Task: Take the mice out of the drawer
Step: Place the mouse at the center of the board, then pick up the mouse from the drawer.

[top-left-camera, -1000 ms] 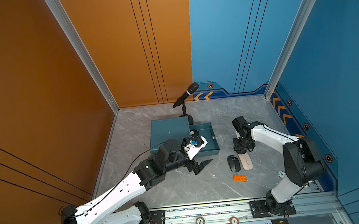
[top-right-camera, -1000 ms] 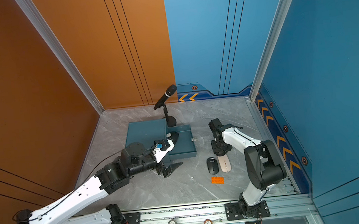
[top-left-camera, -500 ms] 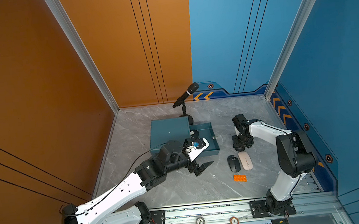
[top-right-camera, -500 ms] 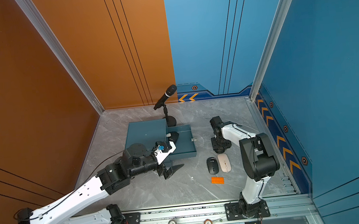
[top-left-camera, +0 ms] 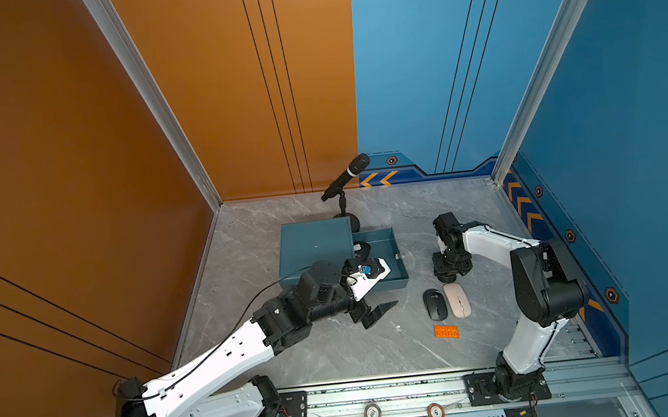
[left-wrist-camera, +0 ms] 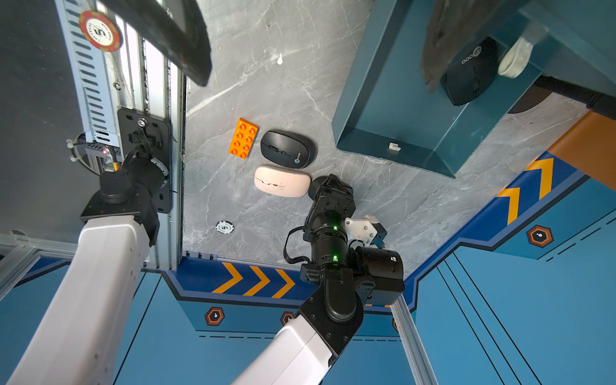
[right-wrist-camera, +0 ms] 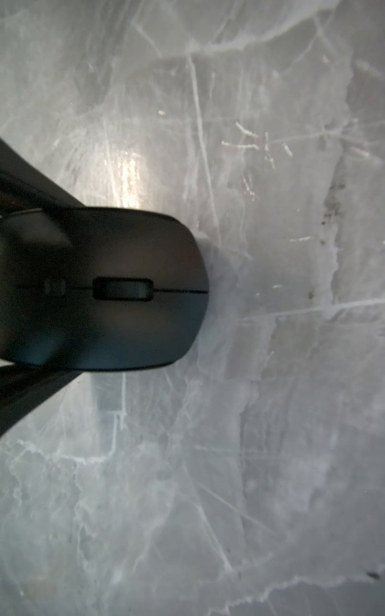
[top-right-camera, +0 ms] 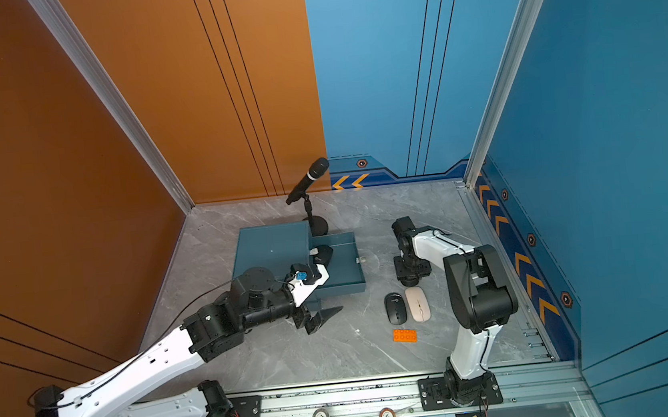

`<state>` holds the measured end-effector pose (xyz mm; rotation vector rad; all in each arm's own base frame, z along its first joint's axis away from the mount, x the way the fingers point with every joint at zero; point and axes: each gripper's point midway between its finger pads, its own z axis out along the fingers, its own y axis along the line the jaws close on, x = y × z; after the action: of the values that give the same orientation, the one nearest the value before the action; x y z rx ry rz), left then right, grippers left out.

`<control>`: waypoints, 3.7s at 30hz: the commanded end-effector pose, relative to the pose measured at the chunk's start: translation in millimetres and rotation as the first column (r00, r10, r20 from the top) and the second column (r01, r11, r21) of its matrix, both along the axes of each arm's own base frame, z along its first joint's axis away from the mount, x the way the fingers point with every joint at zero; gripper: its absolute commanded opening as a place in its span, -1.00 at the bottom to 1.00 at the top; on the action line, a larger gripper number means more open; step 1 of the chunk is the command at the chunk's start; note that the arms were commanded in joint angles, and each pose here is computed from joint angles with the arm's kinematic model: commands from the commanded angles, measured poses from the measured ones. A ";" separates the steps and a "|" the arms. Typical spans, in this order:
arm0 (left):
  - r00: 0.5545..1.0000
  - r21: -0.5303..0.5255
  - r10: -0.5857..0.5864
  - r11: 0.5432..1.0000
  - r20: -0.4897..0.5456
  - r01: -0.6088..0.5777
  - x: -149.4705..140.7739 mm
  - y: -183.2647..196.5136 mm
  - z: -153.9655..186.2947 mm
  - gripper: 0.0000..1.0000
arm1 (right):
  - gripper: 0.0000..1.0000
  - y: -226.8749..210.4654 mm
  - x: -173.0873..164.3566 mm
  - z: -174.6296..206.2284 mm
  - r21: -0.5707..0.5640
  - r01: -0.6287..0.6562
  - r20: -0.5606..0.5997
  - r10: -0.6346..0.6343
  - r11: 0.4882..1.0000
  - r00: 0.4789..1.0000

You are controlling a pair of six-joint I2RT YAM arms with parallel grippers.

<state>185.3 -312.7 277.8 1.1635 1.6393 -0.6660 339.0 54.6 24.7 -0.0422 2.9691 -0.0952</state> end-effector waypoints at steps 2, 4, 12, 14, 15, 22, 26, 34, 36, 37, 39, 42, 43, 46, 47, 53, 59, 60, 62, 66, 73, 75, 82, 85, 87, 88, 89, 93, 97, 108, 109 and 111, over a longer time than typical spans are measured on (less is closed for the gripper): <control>1.000 0.003 -0.018 1.000 0.015 0.018 -3.8 -3.5 -3.2 0.95 | 0.25 -1.1 6.4 0.8 -0.008 -0.004 0.010 0.004 1.000 1.000; 1.000 0.003 -0.009 1.000 0.020 0.009 -2.3 -2.6 -2.3 0.95 | 0.28 0.0 8.2 4.3 -0.004 0.000 0.020 0.000 1.000 1.000; 0.990 0.017 0.119 0.993 0.080 -0.121 19.5 12.4 2.3 0.95 | 0.33 8.0 36.3 68.3 0.031 0.063 0.207 -0.068 0.998 0.976; 0.969 0.015 0.222 0.974 0.112 -0.226 37.1 24.6 7.2 0.95 | 0.40 14.0 42.9 92.3 0.032 0.064 0.265 -0.070 0.997 0.962; 0.945 0.012 0.300 0.953 0.128 -0.304 49.7 35.2 10.1 0.95 | 0.40 17.9 44.3 103.2 0.034 0.062 0.287 -0.069 0.997 0.955; 0.699 -0.072 0.710 0.704 0.083 -0.706 118.0 124.1 35.9 0.95 | 0.41 52.7 46.9 172.1 0.043 0.053 0.443 -0.066 0.998 0.894; 0.518 -0.098 0.855 0.518 0.028 -0.850 142.4 180.0 38.8 0.95 | 0.41 88.7 40.1 199.0 0.145 0.028 0.495 -0.097 0.989 0.863; 0.382 -0.017 0.923 0.381 -0.041 -0.924 166.9 231.2 20.1 0.95 | 0.41 162.2 29.4 207.4 0.323 -0.029 0.485 -0.139 0.946 0.863; 0.372 0.000 0.926 0.373 -0.067 -0.928 170.2 235.4 12.8 0.95 | 0.40 176.2 29.1 200.5 0.361 -0.028 0.461 -0.152 0.932 0.874; 0.362 0.009 0.928 0.364 -0.082 -0.931 171.7 238.2 8.9 0.95 | 0.40 182.6 28.9 195.7 0.371 -0.026 0.450 -0.155 0.928 0.879; 0.341 0.023 0.933 0.346 -0.118 -0.938 174.7 243.2 0.9 0.95 | 0.40 192.6 28.8 187.7 0.376 -0.029 0.435 -0.149 0.926 0.888; 0.327 0.014 0.925 0.336 -0.191 -0.942 181.2 244.7 5.2 0.95 | 0.40 200.2 31.0 176.6 0.381 -0.015 0.413 -0.156 0.924 0.897; 0.322 0.016 0.920 0.334 -0.222 -0.942 182.5 244.7 1.9 0.95 | 0.40 204.8 32.7 173.8 0.398 -0.013 0.404 -0.162 0.917 0.900; 0.317 0.016 0.898 0.338 -0.305 -0.941 187.0 243.6 -4.8 0.95 | 0.40 218.3 34.0 162.5 0.430 -0.010 0.370 -0.166 0.903 0.914; 0.320 0.019 0.890 0.344 -0.324 -0.939 188.2 242.5 -7.2 0.95 | 0.39 222.5 34.1 159.3 0.436 -0.009 0.362 -0.166 0.900 0.917; 0.322 0.039 0.878 0.358 -0.355 -0.933 191.5 240.3 -14.6 0.95 | 0.40 241.6 32.0 139.2 0.456 -0.009 0.313 -0.151 0.890 0.938; 0.352 0.046 0.857 0.397 -0.377 -0.917 193.1 231.6 -18.1 0.95 | 0.41 261.0 21.9 128.8 0.463 -0.036 0.292 -0.113 0.886 0.950; 0.353 0.048 0.855 0.399 -0.379 -0.916 193.0 231.1 -19.2 0.95 | 0.42 263.2 21.9 129.1 0.462 -0.048 0.298 -0.104 0.886 0.949; 0.356 0.049 0.852 0.403 -0.383 -0.914 193.8 229.7 -19.9 0.95 | 0.42 265.0 22.0 127.8 0.445 -0.066 0.309 -0.084 0.893 0.947; 0.356 0.049 0.851 0.405 -0.387 -0.913 193.6 229.2 -20.6 0.95 | 0.44 265.3 25.0 118.4 0.427 -0.050 0.291 -0.085 0.903 0.953; 0.362 0.037 0.849 0.406 -0.384 -0.913 192.5 229.6 -17.1 0.95 | 0.53 279.8 36.7 105.0 0.456 -0.007 0.296 -0.144 0.890 0.944; 0.365 0.032 0.848 0.407 -0.384 -0.913 192.4 229.2 -16.2 0.95 | 0.55 283.4 39.5 102.2 0.459 -0.001 0.301 -0.155 0.888 0.941; 0.367 0.027 0.850 0.406 -0.378 -0.914 191.3 230.3 -14.0 0.95 | 0.59 273.1 41.2 89.5 0.353 0.037 0.329 -0.161 0.935 0.930; 0.368 0.019 0.851 0.404 -0.374 -0.915 190.8 231.0 -11.8 0.95 | 0.55 261.2 39.7 83.5 0.293 0.055 0.340 -0.157 0.955 0.927; 0.369 0.015 0.851 0.403 -0.373 -0.915 190.7 231.2 -10.5 0.95 | 0.53 253.0 38.6 84.2 0.252 0.061 0.352 -0.150 0.966 0.924; 0.369 0.017 0.851 0.404 -0.374 -0.914 191.0 230.9 -11.4 0.95 | 0.52 247.9 37.9 85.3 0.231 0.065 0.358 -0.147 0.971 0.922; 0.369 0.017 0.850 0.404 -0.375 -0.915 190.9 230.8 -11.7 0.95 | 0.52 243.5 38.1 87.4 0.214 0.068 0.367 -0.145 0.975 0.919; 0.371 0.018 0.849 0.407 -0.376 -0.913 191.1 230.2 -12.4 0.95 | 0.51 233.8 37.6 99.0 0.182 0.058 0.400 -0.127 0.982 0.908; 0.372 0.017 0.846 0.409 -0.382 -0.912 191.5 229.1 -13.2 0.95 | 0.54 262.4 40.3 108.8 0.337 -0.041 0.402 -0.104 0.941 0.910; 0.371 0.031 0.841 0.416 -0.395 -0.909 193.4 226.5 -20.2 0.95 | 0.56 307.1 41.7 122.4 0.533 -0.172 0.391 -0.060 0.829 0.919; 0.371 0.033 0.841 0.416 -0.394 -0.909 193.2 226.5 -20.7 0.95 | 0.56 310.0 39.5 118.9 0.535 -0.179 0.382 -0.047 0.826 0.923; 0.370 0.031 0.842 0.414 -0.393 -0.910 193.6 226.8 -20.0 0.95 | 0.56 314.1 36.2 113.8 0.534 -0.193 0.377 -0.027 0.823 0.926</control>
<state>376.6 -79.1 247.4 -0.1568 2.1503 -0.2285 379.9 340.5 129.6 0.0271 2.5221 0.5803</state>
